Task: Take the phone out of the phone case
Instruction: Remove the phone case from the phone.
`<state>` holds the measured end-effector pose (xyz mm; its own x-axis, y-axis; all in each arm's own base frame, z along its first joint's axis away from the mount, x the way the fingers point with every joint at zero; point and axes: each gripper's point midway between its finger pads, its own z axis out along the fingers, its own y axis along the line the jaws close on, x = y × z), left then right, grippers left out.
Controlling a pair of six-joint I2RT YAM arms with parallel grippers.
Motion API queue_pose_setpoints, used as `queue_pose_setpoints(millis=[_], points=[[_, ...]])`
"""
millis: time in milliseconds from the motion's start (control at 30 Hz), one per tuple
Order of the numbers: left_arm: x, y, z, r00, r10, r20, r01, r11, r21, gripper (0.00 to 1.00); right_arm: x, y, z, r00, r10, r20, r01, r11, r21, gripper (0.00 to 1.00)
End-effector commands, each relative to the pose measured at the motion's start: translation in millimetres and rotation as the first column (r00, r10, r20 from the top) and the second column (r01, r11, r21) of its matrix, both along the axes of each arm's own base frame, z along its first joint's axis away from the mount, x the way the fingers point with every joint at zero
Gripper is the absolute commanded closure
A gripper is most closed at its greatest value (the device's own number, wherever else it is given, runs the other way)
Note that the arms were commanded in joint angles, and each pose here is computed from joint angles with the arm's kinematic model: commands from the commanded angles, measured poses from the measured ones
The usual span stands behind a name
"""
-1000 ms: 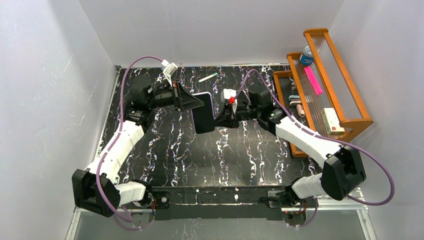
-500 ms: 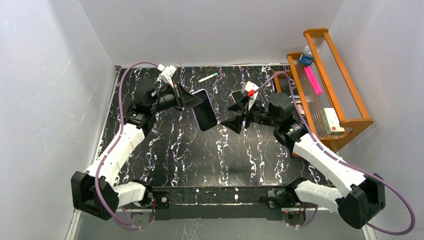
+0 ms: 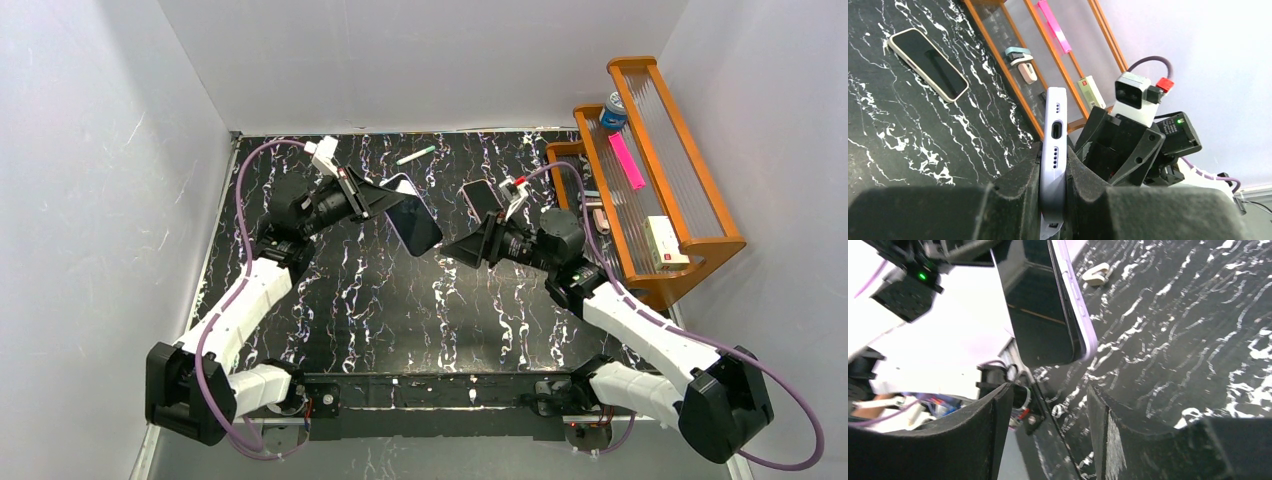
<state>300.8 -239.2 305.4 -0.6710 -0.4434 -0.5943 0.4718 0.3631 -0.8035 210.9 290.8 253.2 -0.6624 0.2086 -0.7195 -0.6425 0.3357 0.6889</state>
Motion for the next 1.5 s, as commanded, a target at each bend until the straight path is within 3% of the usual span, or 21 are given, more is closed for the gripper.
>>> queue_pose_setpoints(millis=[0,200,600,900,1067,1467], points=[[-13,3,41,0.995,0.001,0.104,0.008,0.996,-0.085,1.00,-1,8,48,0.999,0.019,-0.029,-0.013,0.983,0.185,0.38],[-16,2,45,0.995,-0.005,0.095,0.017,0.993,-0.119,1.00,2,7,55,0.998,-0.001,-0.063,0.015,0.972,0.236,0.47],[-23,-1,63,0.992,-0.041,0.122,0.062,0.983,-0.172,1.00,11,6,56,0.996,-0.048,-0.070,0.064,0.968,0.243,0.50],[-20,0,59,0.993,-0.029,0.116,0.047,0.985,-0.163,1.00,20,-3,49,0.991,-0.128,-0.043,0.134,0.976,0.171,0.50],[-21,-3,61,0.991,-0.052,0.122,0.071,0.985,-0.158,1.00,19,0,50,0.994,-0.106,-0.036,0.110,0.978,0.177,0.50],[-22,-4,57,0.992,-0.063,0.113,0.080,0.985,-0.153,1.00,6,10,78,1.000,0.012,0.012,-0.015,0.967,0.255,0.68]])
